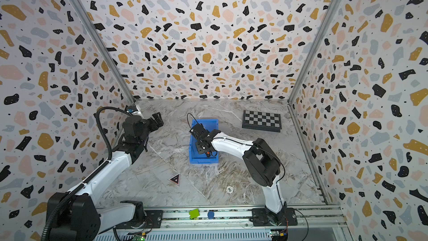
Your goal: Put the screwdriver in the bin
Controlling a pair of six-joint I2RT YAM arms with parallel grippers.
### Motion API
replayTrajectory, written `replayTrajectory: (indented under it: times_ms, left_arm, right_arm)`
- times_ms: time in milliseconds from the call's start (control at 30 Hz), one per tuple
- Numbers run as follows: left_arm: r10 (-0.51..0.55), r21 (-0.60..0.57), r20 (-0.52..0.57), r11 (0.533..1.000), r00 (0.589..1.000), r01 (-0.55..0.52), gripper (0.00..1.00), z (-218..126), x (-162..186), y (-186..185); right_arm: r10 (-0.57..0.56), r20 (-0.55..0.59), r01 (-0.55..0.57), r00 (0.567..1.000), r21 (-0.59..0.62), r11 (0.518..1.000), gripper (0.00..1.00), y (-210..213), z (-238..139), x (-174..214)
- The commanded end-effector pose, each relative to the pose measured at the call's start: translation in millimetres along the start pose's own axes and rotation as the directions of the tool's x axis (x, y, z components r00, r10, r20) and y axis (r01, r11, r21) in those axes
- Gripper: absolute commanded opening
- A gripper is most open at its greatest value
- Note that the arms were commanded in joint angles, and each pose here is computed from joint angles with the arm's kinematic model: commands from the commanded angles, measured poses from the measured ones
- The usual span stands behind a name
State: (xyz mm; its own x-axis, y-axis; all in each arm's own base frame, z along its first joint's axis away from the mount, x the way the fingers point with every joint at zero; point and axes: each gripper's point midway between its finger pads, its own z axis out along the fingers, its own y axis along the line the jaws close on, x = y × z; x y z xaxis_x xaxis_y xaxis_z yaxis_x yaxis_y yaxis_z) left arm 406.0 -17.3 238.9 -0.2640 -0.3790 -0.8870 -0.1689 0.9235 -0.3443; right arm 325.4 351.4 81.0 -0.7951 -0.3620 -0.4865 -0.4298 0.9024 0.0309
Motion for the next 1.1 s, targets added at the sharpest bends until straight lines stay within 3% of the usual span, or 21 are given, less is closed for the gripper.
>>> replayTrajectory:
  times_ms: [0, 333, 867, 1000, 1067]
  left_arm:
    - [0.011, 0.000, 0.050, 1.000, 0.999, -0.011, 1.00, -1.1, -16.3, -3.1]
    - [0.029, -0.020, 0.041, 0.999, 0.999, -0.028, 1.00, 0.0, -15.9, -0.4]
    - [0.040, -0.062, 0.068, 0.997, 0.997, -0.036, 1.00, -2.2, -19.1, 7.7]
    - [0.068, -0.067, 0.078, 0.996, 0.995, -0.063, 1.00, -10.9, -21.4, 9.2]
    - [0.080, -0.095, 0.115, 0.993, 0.990, -0.069, 1.00, -18.1, -21.8, 17.6]
  right_arm:
    - [-0.002, 0.127, 0.009, 0.992, -0.057, 0.998, 0.34, 10.2, -47.4, -41.4]
    - [0.000, 0.221, 0.017, 0.975, -0.073, 0.997, 0.37, -9.9, -88.2, -68.5]
    - [0.066, 0.362, -0.060, 0.930, -0.026, 0.998, 0.46, -112.2, -142.3, -80.4]
    - [0.053, 0.431, -0.078, 0.901, 0.041, 0.996, 0.52, -151.4, -156.5, -73.2]
    - [0.063, 0.454, -0.099, 0.889, 0.056, 0.993, 0.62, -173.8, -160.4, -66.5]
